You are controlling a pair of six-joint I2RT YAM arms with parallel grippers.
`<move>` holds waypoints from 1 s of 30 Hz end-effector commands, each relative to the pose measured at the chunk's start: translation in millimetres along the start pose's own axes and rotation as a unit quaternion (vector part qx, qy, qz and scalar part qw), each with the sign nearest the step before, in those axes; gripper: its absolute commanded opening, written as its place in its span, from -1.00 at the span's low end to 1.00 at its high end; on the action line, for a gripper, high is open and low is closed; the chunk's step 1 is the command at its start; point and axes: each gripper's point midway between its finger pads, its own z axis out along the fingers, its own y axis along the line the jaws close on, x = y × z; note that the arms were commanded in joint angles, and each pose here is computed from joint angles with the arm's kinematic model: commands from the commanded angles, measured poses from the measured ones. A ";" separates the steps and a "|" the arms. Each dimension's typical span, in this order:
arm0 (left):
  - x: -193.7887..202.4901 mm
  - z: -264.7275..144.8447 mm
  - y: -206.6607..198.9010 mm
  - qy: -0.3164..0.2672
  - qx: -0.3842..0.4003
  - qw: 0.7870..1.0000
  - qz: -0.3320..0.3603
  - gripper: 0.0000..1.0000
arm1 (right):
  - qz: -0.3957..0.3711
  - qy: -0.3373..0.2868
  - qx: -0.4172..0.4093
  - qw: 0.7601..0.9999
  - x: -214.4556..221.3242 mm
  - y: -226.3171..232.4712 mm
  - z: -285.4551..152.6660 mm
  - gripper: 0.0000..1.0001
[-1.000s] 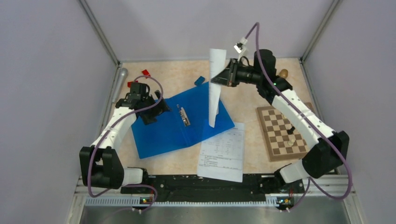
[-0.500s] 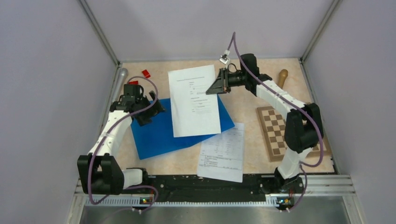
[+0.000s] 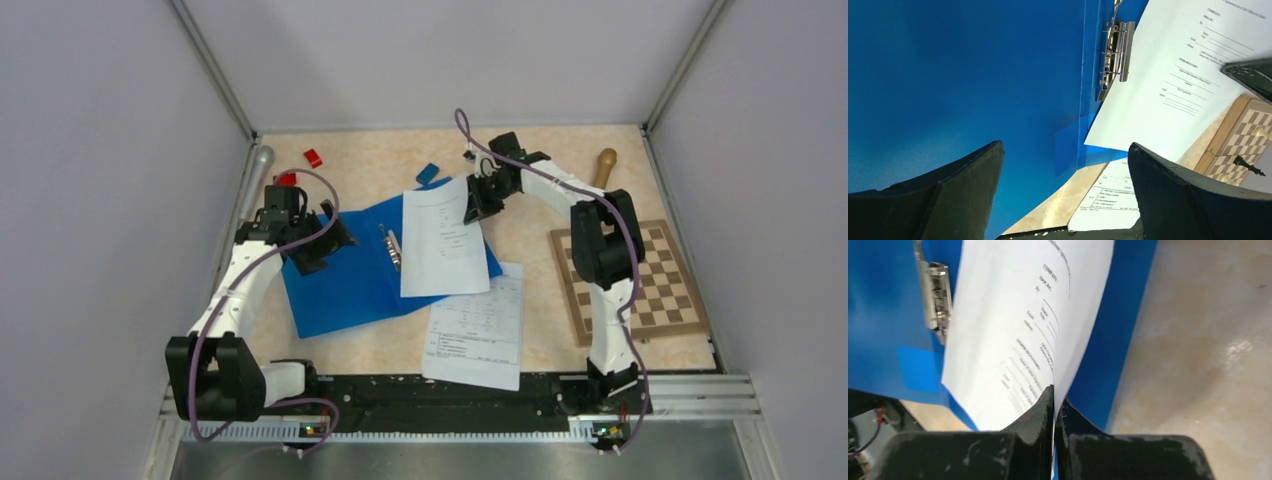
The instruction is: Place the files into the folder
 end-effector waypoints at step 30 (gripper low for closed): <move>-1.8 -10.7 -2.1 -0.011 0.008 1.000 0.018 0.98 | -0.147 0.021 -0.077 0.986 -21.9 21.3 14.7 -1.00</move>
